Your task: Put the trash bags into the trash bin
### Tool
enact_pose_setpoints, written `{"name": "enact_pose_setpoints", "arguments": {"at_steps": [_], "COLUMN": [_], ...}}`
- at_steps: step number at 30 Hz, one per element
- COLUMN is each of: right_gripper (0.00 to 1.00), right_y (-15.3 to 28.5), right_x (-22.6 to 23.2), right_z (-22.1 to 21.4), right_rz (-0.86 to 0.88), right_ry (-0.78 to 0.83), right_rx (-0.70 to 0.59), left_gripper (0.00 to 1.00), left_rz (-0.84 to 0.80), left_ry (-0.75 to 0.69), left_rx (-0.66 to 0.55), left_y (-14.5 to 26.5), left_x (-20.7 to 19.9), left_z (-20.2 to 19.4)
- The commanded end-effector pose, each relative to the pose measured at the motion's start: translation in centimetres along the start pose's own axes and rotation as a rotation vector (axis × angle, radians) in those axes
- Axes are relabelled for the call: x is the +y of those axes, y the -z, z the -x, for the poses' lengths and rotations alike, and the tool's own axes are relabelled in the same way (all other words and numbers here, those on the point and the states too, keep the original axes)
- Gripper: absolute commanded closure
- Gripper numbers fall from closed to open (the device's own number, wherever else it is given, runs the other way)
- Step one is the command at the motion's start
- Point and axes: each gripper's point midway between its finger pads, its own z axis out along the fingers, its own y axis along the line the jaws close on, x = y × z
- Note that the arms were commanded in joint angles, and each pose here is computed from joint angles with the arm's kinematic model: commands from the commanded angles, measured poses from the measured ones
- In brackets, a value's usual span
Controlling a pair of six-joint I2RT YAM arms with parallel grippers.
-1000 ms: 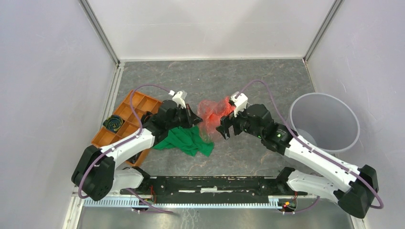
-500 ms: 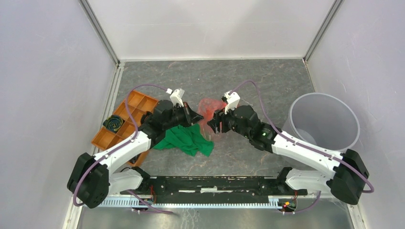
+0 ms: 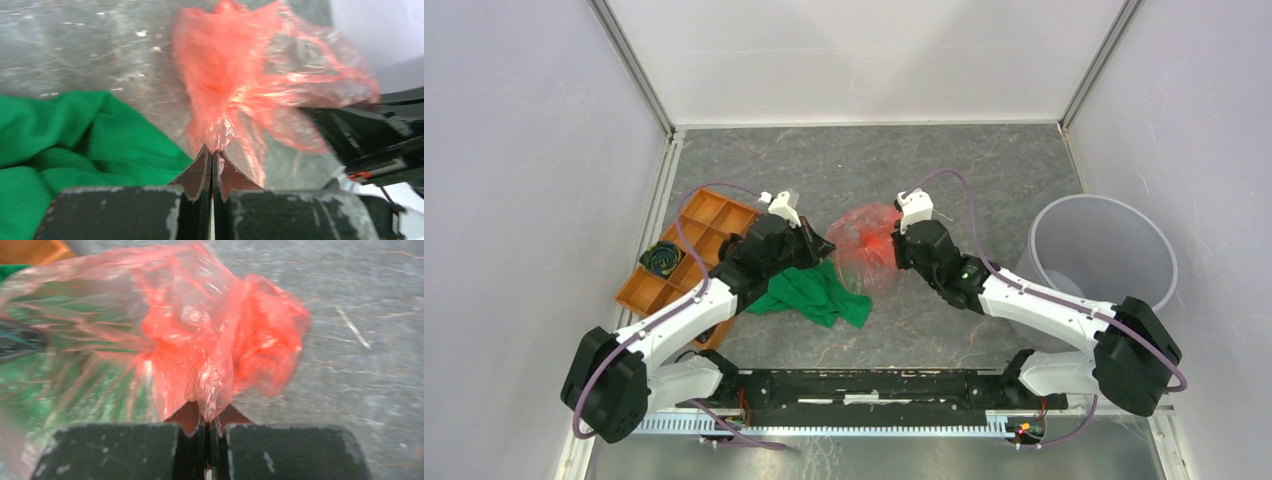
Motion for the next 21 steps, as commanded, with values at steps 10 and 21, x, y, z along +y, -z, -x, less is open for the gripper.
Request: {"name": "enact_pose_setpoints", "arguments": {"at_steps": [10,21], "right_gripper": [1.00,0.99], "right_y": [1.8,7.1], "right_x": [-7.3,-5.2], "right_z": [24.4,17.5], "right_rz": [-0.248,-0.129], "right_ry": [0.152,0.187], "right_rx": [-0.216,-0.442], "left_gripper": [0.98,0.98], "left_rz": [-0.220,0.146], "left_ry": [-0.167,-0.123], "left_rx": [-0.266,-0.396], "left_y": [-1.3,3.0], "left_x": [-16.7,-6.3], "left_z": [21.9,14.8]}}
